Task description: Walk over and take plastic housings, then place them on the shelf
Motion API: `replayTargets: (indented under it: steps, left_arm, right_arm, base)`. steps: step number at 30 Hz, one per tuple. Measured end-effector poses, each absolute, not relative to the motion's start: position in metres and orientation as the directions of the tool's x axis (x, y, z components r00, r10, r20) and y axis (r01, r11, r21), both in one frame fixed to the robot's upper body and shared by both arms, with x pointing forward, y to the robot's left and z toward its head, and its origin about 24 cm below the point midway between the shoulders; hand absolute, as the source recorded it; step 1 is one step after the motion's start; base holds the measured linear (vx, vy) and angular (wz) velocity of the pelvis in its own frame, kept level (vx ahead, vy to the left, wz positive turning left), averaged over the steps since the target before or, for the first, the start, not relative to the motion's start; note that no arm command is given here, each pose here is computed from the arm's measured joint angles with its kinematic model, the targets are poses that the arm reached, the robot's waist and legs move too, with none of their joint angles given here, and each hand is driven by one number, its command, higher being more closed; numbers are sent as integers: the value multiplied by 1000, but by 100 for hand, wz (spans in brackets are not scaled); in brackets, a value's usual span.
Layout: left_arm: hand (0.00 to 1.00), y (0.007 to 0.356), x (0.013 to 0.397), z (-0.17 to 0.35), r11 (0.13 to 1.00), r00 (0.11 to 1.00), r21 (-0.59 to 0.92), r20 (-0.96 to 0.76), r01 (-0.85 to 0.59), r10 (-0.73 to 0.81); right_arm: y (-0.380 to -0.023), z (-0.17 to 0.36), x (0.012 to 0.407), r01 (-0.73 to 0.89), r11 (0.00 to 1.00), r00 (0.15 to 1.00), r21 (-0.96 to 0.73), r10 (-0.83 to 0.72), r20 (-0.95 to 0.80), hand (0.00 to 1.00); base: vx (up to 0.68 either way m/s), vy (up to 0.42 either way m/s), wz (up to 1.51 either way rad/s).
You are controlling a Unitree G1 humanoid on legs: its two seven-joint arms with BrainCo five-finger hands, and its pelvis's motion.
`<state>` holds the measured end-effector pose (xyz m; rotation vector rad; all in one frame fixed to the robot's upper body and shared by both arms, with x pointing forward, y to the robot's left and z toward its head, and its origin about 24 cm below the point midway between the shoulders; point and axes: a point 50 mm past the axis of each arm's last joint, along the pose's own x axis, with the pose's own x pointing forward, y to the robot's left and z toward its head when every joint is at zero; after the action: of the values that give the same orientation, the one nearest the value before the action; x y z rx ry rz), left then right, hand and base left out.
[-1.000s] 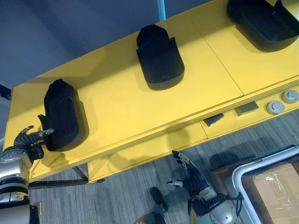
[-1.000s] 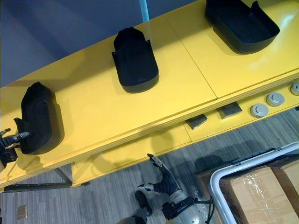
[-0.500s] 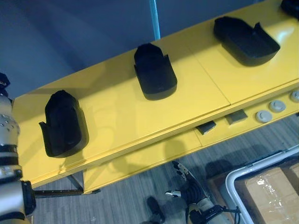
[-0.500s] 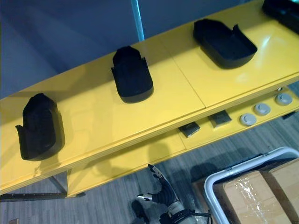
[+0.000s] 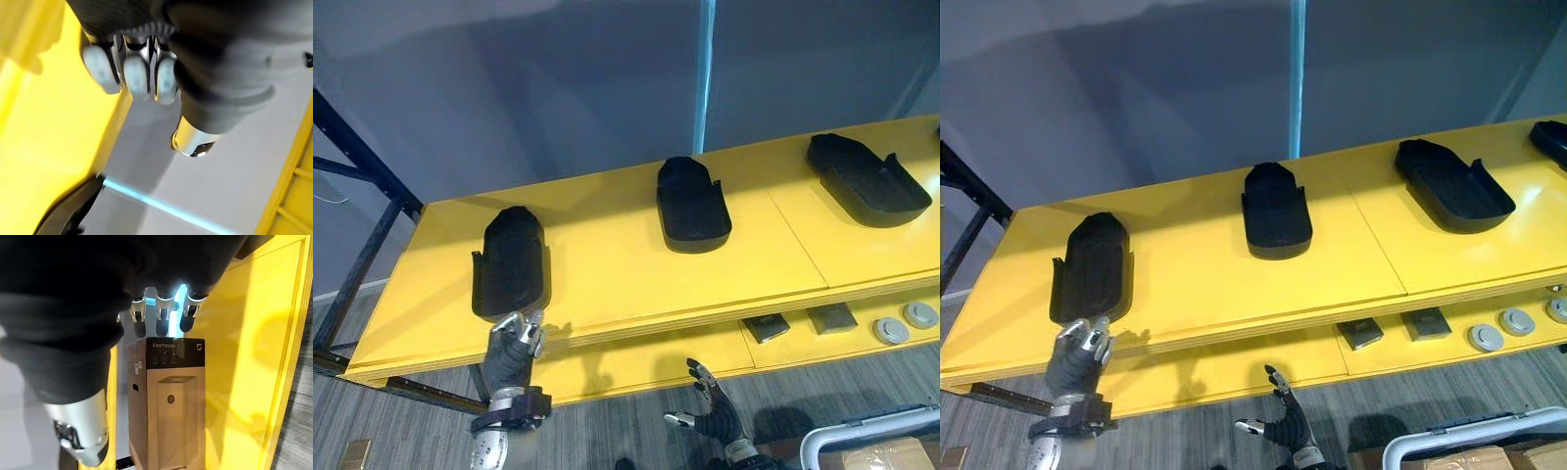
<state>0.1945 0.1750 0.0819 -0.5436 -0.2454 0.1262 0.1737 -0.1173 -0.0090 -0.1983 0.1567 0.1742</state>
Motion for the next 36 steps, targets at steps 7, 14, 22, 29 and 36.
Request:
replayTargets:
  steps: [7, 14, 22, 29, 36]
  left_arm:
    - [100, 176, 195, 78, 838, 956, -527, 152, -138, 253]
    - [100, 201, 216, 91, 810, 892, -527, 195, -257, 409]
    - [100, 224, 246, 119, 791, 811, -528, 288, -309, 509]
    - [100, 241, 267, 121, 790, 797, -497, 278, -359, 537]
    - [100, 253, 280, 114, 788, 797, -471, 249, -398, 551]
  right_arm:
    - [-122, -16, 174, -137, 969, 976, -203, 97, -195, 0]
    - [-124, -12, 182, -132, 964, 981, -231, 94, -168, 0]
    - [-123, -11, 182, -139, 955, 982, -262, 99, -161, 0]
    - [-124, -11, 183, -142, 955, 982, -260, 103, -159, 0]
    - [-125, -7, 185, -143, 956, 983, -257, 108, -146, 0]
  base:
    - [0, 0, 0]
    - [0, 0, 0]
    - [-8, -1, -3]
    - [-21, 0, -8]
    - [-34, 2, -5]
